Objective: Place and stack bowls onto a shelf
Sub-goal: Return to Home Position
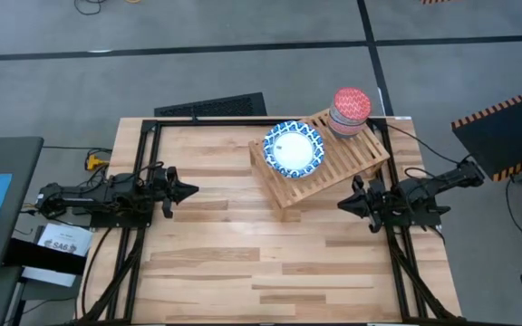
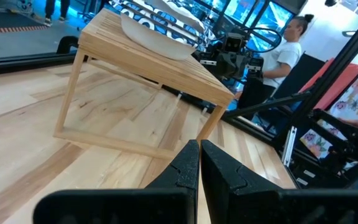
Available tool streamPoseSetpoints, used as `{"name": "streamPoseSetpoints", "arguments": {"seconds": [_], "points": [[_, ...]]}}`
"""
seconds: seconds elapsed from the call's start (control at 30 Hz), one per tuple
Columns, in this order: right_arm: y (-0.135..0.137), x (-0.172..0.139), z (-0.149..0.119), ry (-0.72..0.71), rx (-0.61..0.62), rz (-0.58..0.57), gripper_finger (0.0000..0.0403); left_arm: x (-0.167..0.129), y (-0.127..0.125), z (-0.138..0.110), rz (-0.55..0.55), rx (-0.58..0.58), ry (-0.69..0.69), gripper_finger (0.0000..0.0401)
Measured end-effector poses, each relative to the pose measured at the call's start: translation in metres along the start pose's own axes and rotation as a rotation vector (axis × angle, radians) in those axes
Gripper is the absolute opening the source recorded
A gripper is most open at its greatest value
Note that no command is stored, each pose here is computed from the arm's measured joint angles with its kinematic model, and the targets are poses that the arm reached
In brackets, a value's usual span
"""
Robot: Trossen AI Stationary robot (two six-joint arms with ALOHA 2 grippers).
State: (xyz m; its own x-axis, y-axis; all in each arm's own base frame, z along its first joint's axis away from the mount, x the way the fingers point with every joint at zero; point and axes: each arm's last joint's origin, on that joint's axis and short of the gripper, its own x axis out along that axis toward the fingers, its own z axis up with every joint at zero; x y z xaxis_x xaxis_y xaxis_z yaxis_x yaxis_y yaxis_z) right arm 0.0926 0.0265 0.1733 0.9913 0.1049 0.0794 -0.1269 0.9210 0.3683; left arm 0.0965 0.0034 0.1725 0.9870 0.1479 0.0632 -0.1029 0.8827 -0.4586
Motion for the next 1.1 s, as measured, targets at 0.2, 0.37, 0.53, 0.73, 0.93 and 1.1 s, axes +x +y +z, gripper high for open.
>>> {"name": "streamPoseSetpoints", "arguments": {"seconds": [0.2, 0.37, 0.53, 0.73, 0.93, 1.1], "points": [[0.0001, 0.0001, -0.0006, 0.006, -0.001, 0.005, 0.0060, 0.0000, -0.0005, -0.0006, -0.020, 0.000, 0.012, 0.0000], [-0.0001, 0.0001, -0.0011, 0.012, -0.002, 0.004, 0.0060, 0.0010, 0.0000, -0.0020, -0.014, 0.002, 0.026, 0.0000], [-0.0002, 0.0003, -0.0015, 0.016, -0.003, 0.003, 0.0060, 0.0010, 0.0000, -0.0020, -0.015, 0.002, 0.025, 0.0000], [-0.0003, 0.0003, -0.0017, 0.018, -0.004, 0.002, 0.0060, 0.0010, 0.0002, -0.0025, -0.014, 0.002, 0.026, 0.0000], [-0.0003, 0.0003, -0.0019, 0.019, -0.004, 0.002, 0.0060, 0.0011, 0.0003, -0.0026, -0.014, 0.002, 0.027, 0.0000], [-0.0004, 0.0003, -0.0020, 0.020, -0.005, 0.001, 0.0060, 0.0011, 0.0004, -0.0027, -0.013, 0.002, 0.027, 0.0000]]}}
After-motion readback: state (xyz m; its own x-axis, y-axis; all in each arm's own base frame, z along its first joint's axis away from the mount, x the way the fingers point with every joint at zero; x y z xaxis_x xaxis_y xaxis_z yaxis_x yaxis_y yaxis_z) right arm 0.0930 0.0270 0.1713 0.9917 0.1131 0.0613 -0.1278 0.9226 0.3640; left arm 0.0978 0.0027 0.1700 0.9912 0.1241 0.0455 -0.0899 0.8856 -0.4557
